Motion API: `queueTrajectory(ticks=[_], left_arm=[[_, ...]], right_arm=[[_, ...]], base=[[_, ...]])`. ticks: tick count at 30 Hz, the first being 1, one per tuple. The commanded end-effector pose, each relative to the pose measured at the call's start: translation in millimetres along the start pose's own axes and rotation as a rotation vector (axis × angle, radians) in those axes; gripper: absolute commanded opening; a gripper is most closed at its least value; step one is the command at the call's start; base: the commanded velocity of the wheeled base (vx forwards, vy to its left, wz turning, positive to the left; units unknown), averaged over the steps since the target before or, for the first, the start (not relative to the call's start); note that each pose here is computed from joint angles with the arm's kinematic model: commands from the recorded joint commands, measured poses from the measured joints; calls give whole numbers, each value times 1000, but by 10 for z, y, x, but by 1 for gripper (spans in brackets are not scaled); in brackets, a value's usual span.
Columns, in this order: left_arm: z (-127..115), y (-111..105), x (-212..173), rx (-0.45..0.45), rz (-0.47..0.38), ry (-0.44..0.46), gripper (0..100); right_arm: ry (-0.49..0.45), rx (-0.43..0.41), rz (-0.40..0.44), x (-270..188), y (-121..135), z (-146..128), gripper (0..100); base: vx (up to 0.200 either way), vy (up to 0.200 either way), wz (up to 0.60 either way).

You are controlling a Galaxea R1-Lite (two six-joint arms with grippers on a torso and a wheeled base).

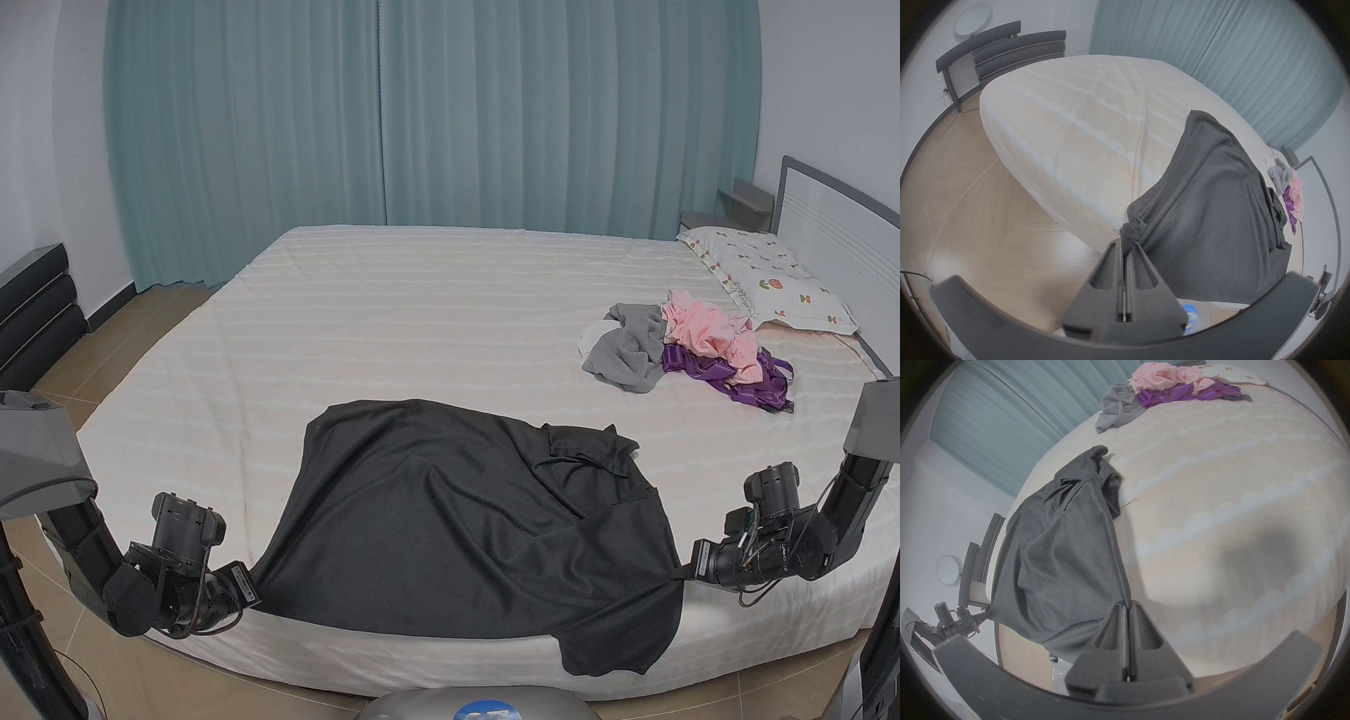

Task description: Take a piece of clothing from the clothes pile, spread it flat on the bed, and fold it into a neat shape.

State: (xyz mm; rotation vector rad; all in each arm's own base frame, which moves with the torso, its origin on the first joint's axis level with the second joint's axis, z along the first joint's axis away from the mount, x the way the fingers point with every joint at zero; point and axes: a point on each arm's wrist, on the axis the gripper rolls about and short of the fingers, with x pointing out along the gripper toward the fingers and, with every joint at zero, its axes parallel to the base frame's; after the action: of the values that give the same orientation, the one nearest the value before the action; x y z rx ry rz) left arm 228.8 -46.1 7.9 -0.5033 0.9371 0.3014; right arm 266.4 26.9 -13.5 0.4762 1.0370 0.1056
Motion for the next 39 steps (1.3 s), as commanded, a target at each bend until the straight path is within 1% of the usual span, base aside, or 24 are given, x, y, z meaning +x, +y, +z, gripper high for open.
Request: queueTrajectory(ticks=[1, 7, 10, 14, 18, 19, 20, 21, 24, 25, 26, 30, 32, 33, 35, 39], left_arm=[[-66, -19, 9, 23, 1, 20, 0], [-130, -33, -4, 44, -1, 37, 0], [-138, -45, -2, 49, -4, 39, 0], [-131, -63, -1, 47, -12, 33, 0], [-102, -99, 6, 5, -26, 20, 0], [-92, -110, 5, -2, -31, 17, 100], [-85, -119, 11, -7, -33, 15, 100], [-71, -132, 11, -16, -38, 8, 100], [-59, -137, 0, -22, -43, 4, 100], [-52, -136, -9, -24, -45, 1, 100], [-52, -136, -12, -24, -45, 1, 100], [56, -129, -134, -50, -76, -47, 100], [94, -126, -173, -59, -86, -65, 100], [145, -131, -228, -67, -106, -93, 100], [203, -156, -296, -78, -131, -123, 100], [231, -199, -336, -81, -159, -144, 100]], right_arm=[[-24, 10, -21, -171, -97, -11, 0], [-25, 12, -74, -348, -304, -52, 0], [-19, -2, -79, -411, -341, -89, 0], [-17, -8, -69, -403, -315, -99, 0], [-15, -19, -56, -358, -265, -80, 0], [-12, -19, -54, -348, -258, -82, 0], [-12, -17, -52, -341, -250, -78, 0], [-17, -12, -42, -334, -214, -60, 100], [-51, 23, -20, -358, -137, 4, 100], [-89, 38, 6, -406, -59, 78, 100], [-95, 40, 11, -415, -40, 87, 100], [-151, 57, 83, -530, 198, 150, 100], [-156, 67, 96, -550, 239, 149, 100], [-159, 82, 120, -581, 313, 136, 100], [-159, 99, 140, -614, 375, 108, 100], [-154, 119, 152, -658, 402, 66, 100]], base=[[0, 0, 0], [0, 0, 0], [0, 0, 0], [0, 0, 0], [0, 0, 0], [0, 0, 0], [0, 0, 0], [0, 0, 0], [0, 0, 0], [0, 0, 0], [0, 0, 0], [0, 0, 0], [0, 0, 0], [0, 0, 0], [0, 0, 0], [0, 0, 0]])
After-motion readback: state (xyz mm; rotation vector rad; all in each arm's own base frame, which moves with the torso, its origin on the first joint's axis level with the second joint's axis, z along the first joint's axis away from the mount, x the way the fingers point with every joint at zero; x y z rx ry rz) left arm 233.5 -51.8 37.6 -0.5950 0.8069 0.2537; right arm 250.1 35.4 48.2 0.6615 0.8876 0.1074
